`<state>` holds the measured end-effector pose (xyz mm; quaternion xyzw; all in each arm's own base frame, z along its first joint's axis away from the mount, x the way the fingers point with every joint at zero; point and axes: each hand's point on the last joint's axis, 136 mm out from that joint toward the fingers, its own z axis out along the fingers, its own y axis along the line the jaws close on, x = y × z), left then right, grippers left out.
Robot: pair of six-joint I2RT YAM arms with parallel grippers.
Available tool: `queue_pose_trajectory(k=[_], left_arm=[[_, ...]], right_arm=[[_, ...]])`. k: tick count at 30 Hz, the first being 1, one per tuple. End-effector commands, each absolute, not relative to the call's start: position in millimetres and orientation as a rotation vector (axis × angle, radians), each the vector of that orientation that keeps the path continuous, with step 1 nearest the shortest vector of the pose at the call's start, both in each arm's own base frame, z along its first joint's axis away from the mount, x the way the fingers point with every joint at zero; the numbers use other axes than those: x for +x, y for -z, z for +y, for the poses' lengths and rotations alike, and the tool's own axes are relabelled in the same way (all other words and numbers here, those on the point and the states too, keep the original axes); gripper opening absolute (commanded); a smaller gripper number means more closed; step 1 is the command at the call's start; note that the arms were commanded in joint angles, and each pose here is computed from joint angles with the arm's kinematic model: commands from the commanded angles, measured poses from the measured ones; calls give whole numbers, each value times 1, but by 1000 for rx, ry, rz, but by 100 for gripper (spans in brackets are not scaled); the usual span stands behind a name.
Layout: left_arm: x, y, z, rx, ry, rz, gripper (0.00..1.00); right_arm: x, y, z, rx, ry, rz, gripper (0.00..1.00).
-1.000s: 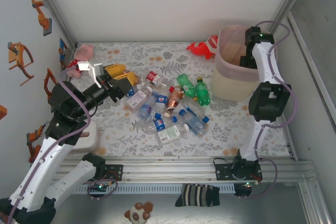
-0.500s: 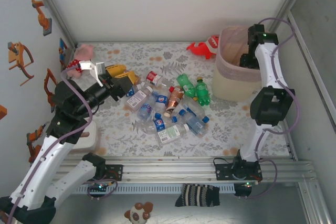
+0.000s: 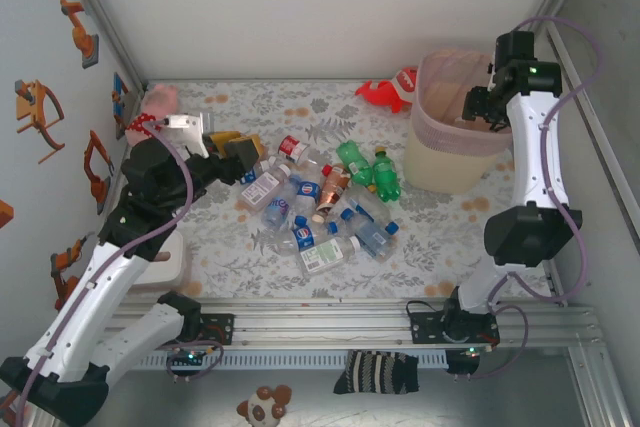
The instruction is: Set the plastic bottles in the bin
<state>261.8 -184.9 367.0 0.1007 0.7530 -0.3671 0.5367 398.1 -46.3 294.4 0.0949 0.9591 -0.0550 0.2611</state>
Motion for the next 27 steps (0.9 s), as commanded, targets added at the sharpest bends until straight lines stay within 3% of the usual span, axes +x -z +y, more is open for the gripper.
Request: queue_pose_trajectory(k=[1, 8, 18, 27], left_arm=[[269, -361, -175, 148, 836, 1852, 61], [288, -314, -155, -86, 715, 2062, 59], [303, -260, -125, -389, 666, 2196, 61], [309, -228, -136, 276, 489, 2388, 70]], right_arm=[[387, -318, -31, 273, 8, 2536, 69], [370, -345, -1, 243, -219, 2443, 68], [351, -357, 7, 222, -273, 2408, 67], [346, -354, 9, 210, -281, 2411, 67]])
